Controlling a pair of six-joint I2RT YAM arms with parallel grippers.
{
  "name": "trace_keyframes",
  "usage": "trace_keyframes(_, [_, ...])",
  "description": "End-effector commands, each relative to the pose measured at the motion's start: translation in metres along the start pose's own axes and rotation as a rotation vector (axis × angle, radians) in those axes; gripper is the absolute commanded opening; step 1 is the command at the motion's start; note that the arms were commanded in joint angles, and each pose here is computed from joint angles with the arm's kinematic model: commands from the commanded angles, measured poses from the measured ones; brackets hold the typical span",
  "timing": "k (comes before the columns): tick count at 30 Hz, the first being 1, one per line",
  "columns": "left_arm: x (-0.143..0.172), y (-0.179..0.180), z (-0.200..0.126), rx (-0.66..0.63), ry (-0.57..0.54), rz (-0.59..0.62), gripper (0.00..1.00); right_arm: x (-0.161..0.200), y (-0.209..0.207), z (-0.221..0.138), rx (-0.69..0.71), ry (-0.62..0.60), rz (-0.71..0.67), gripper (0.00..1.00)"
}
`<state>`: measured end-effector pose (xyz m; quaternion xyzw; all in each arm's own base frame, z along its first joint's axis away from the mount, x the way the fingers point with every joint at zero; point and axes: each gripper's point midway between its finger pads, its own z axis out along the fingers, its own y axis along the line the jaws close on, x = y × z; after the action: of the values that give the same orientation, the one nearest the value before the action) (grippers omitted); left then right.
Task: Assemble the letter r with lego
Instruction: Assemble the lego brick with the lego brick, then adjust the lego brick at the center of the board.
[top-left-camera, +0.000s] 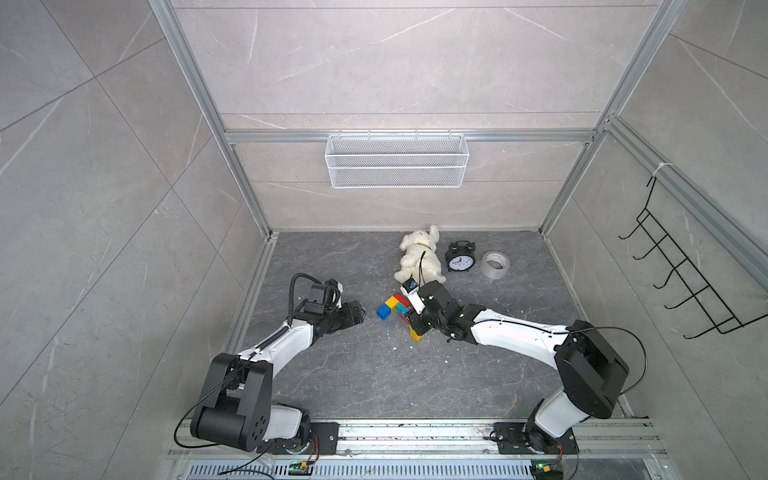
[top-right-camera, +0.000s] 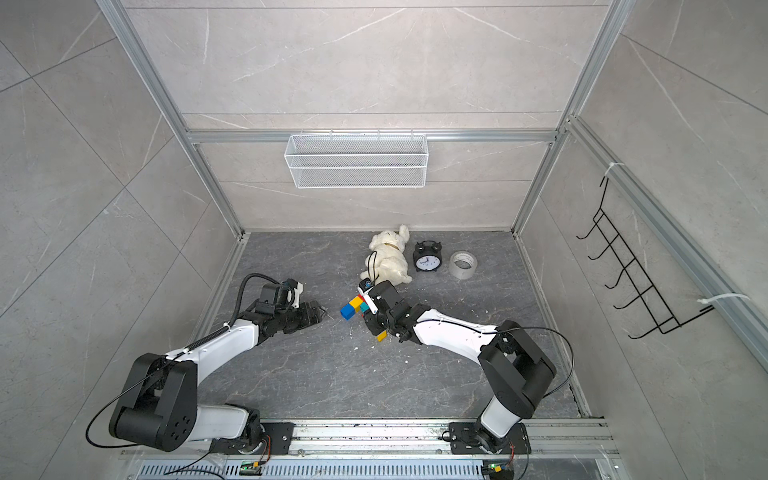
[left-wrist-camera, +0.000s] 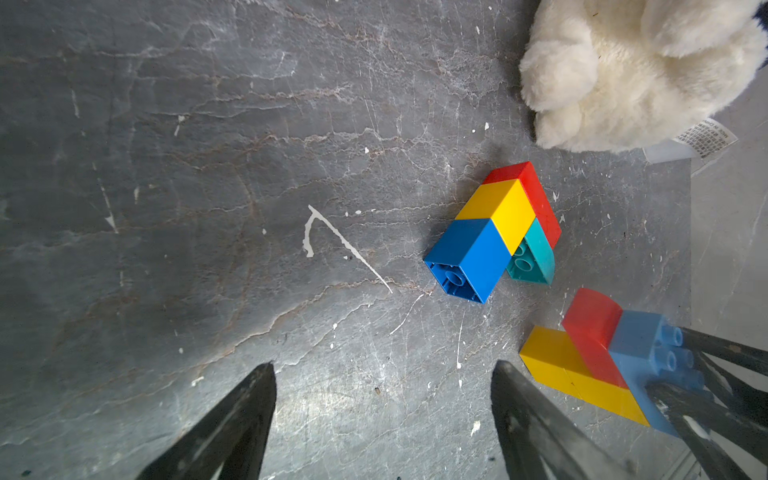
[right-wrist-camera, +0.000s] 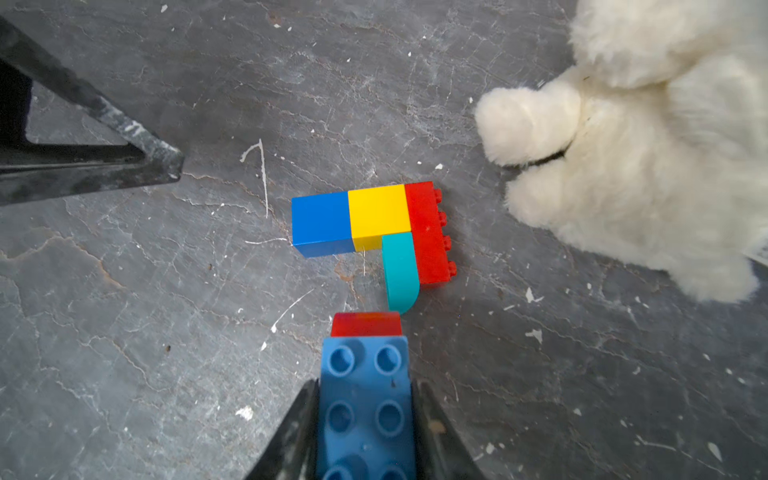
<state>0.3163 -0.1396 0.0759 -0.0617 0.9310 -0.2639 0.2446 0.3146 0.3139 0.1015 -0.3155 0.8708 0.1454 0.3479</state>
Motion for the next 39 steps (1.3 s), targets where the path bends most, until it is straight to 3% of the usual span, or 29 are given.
trace_keyframes(1, [-0.003,-0.006,-0.003,0.019,-0.005,0.026,0.84,0.117,0.012,0.010,-0.042,0.381,0.023,0.35])
trace_keyframes(14, [-0.002,-0.006,-0.002,0.021,-0.007,0.022,0.84,0.131,0.006,-0.009,0.018,0.395,0.028,0.34])
trace_keyframes(18, [-0.002,-0.006,-0.002,0.021,-0.005,0.021,0.84,0.136,0.009,-0.007,0.013,0.395,0.043,0.39])
trace_keyframes(24, [-0.001,-0.004,-0.001,0.018,-0.001,0.020,0.84,0.124,0.006,-0.009,0.044,0.357,0.038,0.52])
trace_keyframes(33, [0.000,-0.004,0.001,0.020,0.006,0.017,0.84,0.102,0.009,-0.016,0.041,0.282,0.031,0.58])
trace_keyframes(39, [-0.003,-0.004,-0.003,0.013,-0.015,0.018,0.84,0.060,0.004,-0.055,0.060,0.136,0.041,0.64])
